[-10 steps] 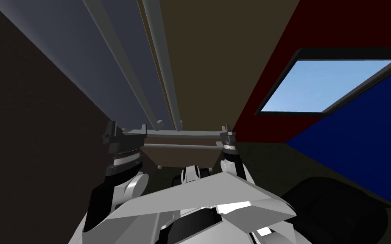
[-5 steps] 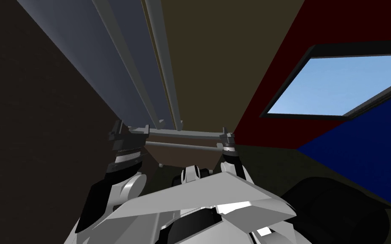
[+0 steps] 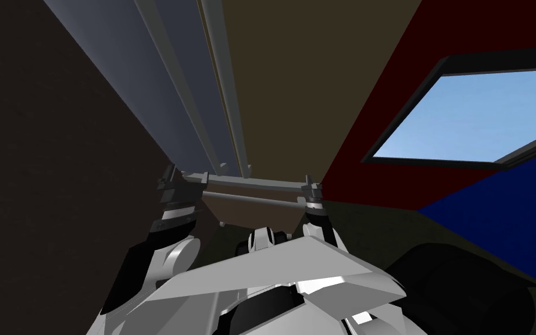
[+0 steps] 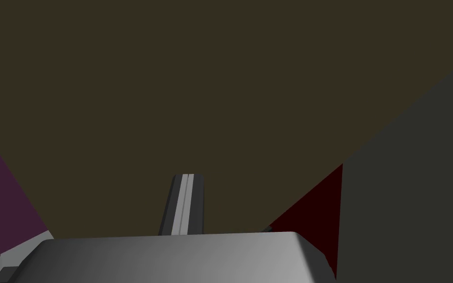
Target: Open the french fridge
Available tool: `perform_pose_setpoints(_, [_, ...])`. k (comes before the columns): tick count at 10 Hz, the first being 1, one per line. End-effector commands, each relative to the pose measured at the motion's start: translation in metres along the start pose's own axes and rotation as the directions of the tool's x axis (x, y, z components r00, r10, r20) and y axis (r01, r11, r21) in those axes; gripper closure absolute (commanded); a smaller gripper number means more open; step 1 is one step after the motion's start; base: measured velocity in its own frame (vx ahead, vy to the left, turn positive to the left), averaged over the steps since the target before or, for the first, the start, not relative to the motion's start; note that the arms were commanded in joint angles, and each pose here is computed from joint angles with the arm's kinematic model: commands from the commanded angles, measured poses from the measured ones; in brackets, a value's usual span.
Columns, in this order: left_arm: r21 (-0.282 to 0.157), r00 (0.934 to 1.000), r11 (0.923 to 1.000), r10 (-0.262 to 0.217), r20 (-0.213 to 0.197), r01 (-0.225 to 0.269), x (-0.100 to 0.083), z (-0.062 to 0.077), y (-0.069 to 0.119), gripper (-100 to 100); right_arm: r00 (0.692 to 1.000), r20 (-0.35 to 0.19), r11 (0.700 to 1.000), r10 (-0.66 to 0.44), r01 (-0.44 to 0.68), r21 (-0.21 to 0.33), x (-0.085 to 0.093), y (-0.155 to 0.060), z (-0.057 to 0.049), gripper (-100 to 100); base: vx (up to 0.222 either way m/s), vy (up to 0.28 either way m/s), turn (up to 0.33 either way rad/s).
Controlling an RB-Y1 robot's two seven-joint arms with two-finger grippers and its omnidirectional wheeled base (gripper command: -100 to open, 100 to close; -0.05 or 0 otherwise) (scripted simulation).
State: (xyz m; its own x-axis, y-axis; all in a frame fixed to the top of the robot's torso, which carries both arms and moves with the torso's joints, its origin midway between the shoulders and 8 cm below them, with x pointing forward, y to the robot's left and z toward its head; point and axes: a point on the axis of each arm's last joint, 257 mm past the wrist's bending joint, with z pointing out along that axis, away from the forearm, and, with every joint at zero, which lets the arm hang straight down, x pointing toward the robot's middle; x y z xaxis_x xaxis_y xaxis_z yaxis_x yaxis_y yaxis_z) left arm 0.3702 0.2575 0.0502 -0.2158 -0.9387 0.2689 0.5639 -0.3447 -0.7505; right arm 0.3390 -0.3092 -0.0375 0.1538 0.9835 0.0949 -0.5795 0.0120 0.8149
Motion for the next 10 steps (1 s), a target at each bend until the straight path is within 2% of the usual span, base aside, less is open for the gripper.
perform_pose_setpoints(1, [0.000, 1.0000, 1.0000, 0.000, 0.000, 0.000, 0.000, 0.000, 0.000, -100, 1.000, 0.000, 1.000, -0.001, 0.001, -0.002, 0.000, 0.001, -0.001, 0, 0.004, 0.004, -0.013])
perform_pose_setpoints(5, [0.000, 1.0000, 1.0000, 0.000, 0.000, 0.000, 0.000, 0.000, 0.000, -100, 1.000, -0.001, 1.000, -0.003, 0.003, -0.009, 0.000, 0.004, -0.002, 0, -0.002, -0.002, 0.007])
perform_pose_setpoints(10, [0.044, 1.0000, 0.9990, 0.000, -0.007, 0.001, -0.003, 0.001, 0.014, -100, 1.000, -0.008, 1.000, 0.000, 0.000, -0.021, 0.003, 0.008, -0.002, 0, -0.013, -0.002, -0.056])
